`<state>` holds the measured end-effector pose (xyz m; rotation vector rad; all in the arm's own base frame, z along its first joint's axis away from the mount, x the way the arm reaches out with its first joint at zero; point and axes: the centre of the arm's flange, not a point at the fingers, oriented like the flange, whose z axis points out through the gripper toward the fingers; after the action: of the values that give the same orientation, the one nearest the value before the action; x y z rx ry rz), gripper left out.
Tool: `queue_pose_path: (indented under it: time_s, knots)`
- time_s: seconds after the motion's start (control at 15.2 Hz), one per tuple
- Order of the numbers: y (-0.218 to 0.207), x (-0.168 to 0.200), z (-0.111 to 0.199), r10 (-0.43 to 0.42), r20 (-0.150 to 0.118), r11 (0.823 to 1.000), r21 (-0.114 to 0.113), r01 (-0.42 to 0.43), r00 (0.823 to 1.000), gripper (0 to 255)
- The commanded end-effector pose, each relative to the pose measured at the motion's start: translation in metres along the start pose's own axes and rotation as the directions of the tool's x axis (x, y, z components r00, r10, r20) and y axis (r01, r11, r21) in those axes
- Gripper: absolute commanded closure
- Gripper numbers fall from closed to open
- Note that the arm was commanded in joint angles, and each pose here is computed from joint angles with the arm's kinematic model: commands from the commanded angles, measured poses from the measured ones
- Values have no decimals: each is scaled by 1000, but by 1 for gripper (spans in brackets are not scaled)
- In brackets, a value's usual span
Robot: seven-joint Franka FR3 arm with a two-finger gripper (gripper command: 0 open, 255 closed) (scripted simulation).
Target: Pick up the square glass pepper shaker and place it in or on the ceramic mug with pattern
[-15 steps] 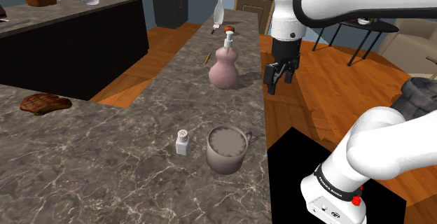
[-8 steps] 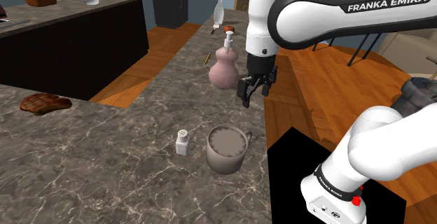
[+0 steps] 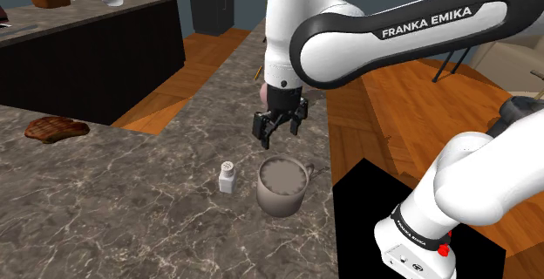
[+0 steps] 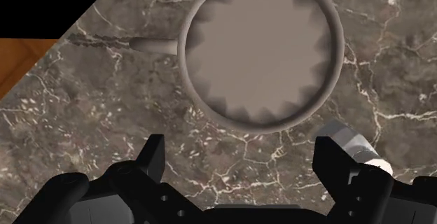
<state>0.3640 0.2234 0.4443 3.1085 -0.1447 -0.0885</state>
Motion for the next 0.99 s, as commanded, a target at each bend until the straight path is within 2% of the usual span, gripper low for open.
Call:
queue_pose_path:
  time_s: [0.0, 0.59, 0.92]
  knots:
    - [-19, 8, 8, 8, -15, 1000, 12, -8, 1000, 0]
    - [-117, 42, 36, 39, -74, 998, 56, -35, 997, 0]
    - [-119, 44, 62, 39, -74, 998, 56, -35, 997, 0]
